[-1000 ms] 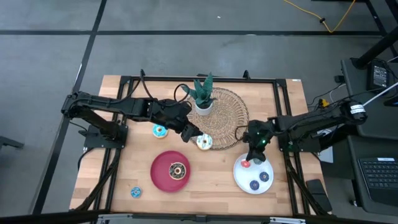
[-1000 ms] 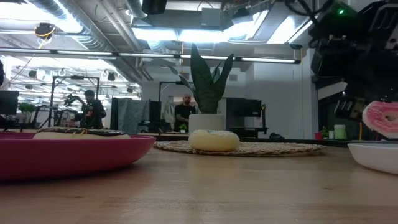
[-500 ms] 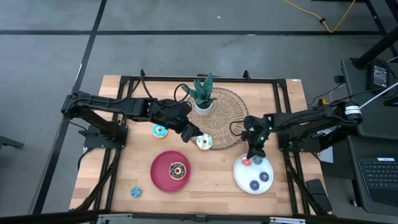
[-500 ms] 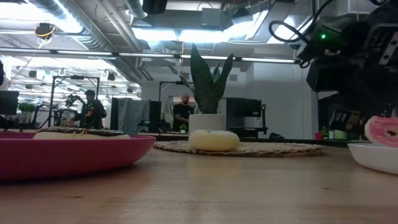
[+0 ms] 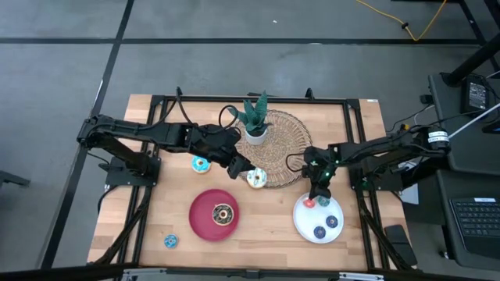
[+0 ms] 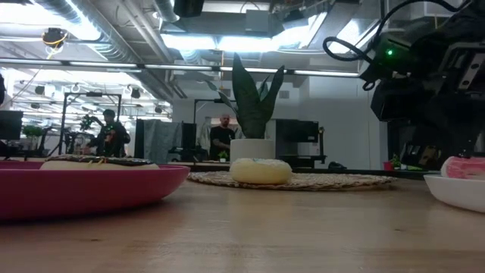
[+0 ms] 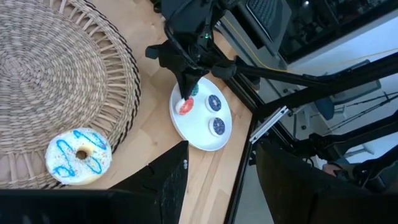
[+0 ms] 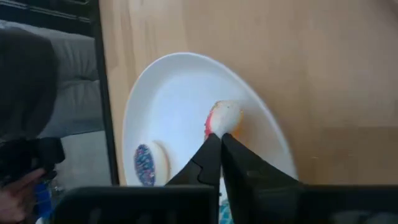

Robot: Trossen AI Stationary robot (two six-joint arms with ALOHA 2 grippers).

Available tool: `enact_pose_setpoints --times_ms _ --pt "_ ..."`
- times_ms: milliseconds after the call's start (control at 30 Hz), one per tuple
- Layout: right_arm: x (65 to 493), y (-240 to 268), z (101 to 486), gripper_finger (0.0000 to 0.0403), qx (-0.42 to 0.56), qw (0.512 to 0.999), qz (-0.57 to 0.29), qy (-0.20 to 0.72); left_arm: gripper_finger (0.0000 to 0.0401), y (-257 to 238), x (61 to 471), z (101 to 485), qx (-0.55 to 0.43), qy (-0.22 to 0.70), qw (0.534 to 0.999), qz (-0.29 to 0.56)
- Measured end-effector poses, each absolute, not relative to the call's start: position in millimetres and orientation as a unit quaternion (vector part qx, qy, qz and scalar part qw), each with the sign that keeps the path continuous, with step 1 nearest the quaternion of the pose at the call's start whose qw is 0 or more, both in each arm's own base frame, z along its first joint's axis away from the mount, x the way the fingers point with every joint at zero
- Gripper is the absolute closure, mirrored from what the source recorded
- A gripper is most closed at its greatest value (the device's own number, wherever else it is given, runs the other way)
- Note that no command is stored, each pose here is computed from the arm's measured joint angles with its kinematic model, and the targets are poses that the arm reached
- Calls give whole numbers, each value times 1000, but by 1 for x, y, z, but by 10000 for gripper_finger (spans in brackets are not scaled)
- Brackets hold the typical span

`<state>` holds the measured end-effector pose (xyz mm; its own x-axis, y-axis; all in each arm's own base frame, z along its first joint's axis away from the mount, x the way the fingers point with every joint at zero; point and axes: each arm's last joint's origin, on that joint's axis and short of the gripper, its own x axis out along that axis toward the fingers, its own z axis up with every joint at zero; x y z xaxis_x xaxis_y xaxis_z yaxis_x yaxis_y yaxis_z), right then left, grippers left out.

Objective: Pick & Place donuts
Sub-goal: Put the pink donut on the white plate, then put the blue donut on the white plate

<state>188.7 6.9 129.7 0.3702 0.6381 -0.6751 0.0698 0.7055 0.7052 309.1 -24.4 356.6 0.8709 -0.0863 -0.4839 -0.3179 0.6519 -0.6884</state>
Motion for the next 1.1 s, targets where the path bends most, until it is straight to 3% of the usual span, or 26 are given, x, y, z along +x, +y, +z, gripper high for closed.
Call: enact_pose_setpoints --times_ms 467,1100 --pt "188 7 131 276 361 748 163 533 223 -25 309 357 -415 251 873 55" --pt "170 6 158 269 385 761 105 512 223 -26 309 357 -418 258 870 39"
